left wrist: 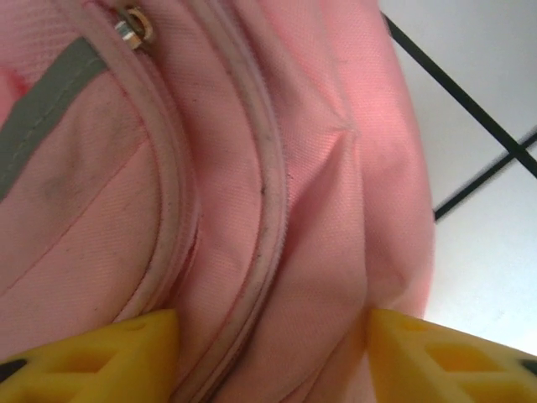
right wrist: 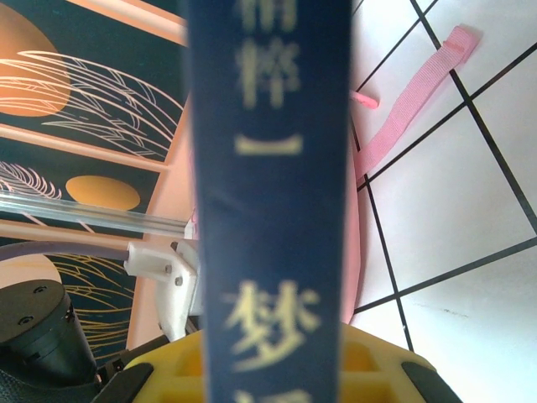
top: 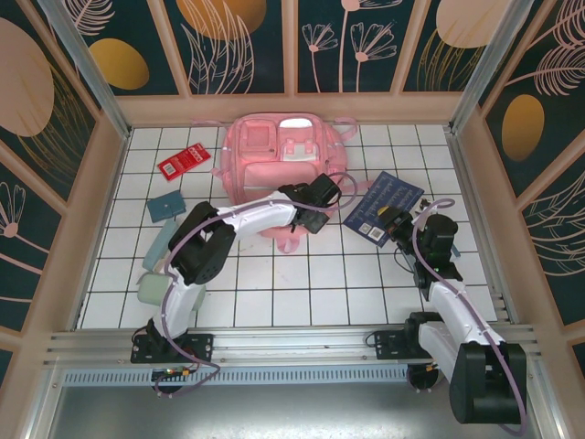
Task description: Pack the student bag
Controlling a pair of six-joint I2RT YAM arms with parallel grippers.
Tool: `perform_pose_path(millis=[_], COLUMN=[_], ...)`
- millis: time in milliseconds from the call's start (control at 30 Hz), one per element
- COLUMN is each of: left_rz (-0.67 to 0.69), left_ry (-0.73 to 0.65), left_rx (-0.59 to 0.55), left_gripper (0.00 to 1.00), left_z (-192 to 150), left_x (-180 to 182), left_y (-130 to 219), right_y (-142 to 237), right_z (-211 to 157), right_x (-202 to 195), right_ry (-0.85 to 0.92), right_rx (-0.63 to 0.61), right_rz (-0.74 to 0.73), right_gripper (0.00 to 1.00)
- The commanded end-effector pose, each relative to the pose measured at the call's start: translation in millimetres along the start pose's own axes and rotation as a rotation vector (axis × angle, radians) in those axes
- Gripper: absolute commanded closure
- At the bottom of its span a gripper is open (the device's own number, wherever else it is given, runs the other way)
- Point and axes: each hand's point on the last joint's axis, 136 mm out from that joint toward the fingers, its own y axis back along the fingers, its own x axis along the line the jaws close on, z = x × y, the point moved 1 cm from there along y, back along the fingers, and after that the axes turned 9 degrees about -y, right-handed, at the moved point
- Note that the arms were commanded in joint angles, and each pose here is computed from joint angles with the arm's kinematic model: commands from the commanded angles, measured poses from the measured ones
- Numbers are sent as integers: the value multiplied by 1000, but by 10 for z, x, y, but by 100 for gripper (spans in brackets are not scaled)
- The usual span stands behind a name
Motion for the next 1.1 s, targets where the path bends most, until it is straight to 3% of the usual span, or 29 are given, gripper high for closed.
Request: perform_pose_path(millis=[0, 67, 233, 533, 767, 800, 833, 867, 1067], left_rz=[169, 188, 162, -117, -283, -292, -294, -289, -208], left_ry=[20, 34, 89, 272, 437, 435, 423, 405, 257], left_rx=[-13, -23, -100, -298, -384, -384, -385, -383, -333], left_gripper=[55, 75, 100, 100, 100, 92, 72, 65, 59], left_z=[104, 145, 352, 1024, 1457, 1493, 1527, 1542, 1241], left_x=[333, 377, 423, 183, -57, -81, -94, -95, -22], left_y=[-70, -36, 221, 751, 771, 732, 703, 690, 716], right_y=[41, 46, 55, 75, 196, 215, 230, 241, 263], right_z=[-5, -8, -14, 25, 148, 157, 163, 162, 153], right_x=[90, 97, 75, 86, 1, 0, 0, -9, -11], right_ry=[33, 36, 38, 54, 49, 50, 52, 53, 62], right_rx=[3, 3, 1, -18, -89, -95, -98, -98, -91], right_rz=[45, 47, 42, 27, -16, -18, -19, -23, -17], right_gripper=[100, 100, 100, 100, 100, 100, 100, 100, 100])
